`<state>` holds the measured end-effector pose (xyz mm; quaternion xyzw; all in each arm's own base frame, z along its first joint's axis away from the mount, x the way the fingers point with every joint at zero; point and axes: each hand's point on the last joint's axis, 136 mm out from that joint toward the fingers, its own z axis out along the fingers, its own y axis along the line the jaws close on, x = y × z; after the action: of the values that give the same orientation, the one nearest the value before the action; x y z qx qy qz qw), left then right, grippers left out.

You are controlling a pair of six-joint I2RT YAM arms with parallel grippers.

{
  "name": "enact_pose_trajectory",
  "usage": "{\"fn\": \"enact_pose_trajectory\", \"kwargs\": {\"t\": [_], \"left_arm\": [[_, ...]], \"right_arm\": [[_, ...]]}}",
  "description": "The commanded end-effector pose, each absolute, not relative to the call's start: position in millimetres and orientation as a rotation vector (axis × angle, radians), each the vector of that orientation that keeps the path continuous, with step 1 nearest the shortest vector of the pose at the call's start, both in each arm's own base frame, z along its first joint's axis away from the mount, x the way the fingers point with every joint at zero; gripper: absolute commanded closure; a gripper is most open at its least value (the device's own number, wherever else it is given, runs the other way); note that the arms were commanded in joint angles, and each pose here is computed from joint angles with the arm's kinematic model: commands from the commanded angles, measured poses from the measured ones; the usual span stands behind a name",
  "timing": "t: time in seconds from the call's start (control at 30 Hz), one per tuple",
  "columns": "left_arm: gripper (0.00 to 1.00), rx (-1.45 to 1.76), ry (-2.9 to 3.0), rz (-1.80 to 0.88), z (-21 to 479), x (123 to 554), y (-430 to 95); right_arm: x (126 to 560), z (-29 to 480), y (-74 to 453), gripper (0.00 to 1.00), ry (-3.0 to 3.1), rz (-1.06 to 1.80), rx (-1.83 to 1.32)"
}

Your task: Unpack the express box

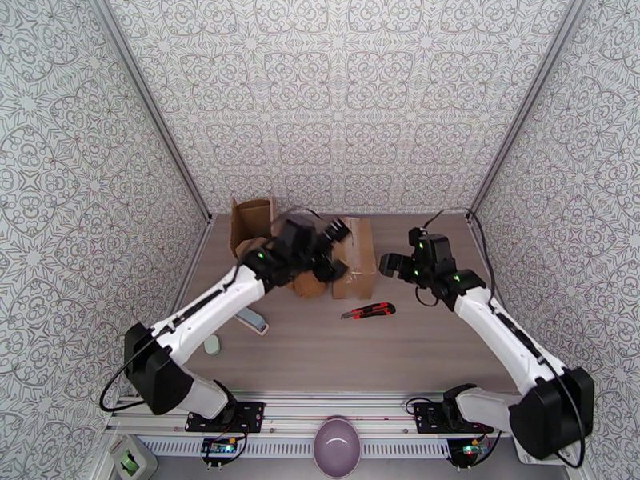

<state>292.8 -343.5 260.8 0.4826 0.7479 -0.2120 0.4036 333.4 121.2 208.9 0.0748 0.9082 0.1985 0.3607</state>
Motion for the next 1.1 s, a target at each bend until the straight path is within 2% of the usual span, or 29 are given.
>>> {"fn": "enact_pose_trajectory", "kwargs": {"t": [0.0,0.1,0.47,0.73,1.07], "left_arm": [[0.35,1.462,1.910,-0.542,209,254,-367],[0.39,1.516,1.961,-0.603,179,246,-383],[0.39,1.668,2.032,-0.559,105,244,-410],[0.28,1.632,2.091,-0.308,59,283,-404],[0.21,1.597,2.115,-0.275,39,303,-409]], "right_arm": [[313,227,105,0.03,2.279,0.501,0.278],[300,240,101,0.04,2.251,0.521,0.284],[276,241,98,0.07,2.235,0.570,0.331],[281,236,97,0.07,2.238,0.548,0.338],[290,229,105,0.07,2.253,0.565,0.314]]}}
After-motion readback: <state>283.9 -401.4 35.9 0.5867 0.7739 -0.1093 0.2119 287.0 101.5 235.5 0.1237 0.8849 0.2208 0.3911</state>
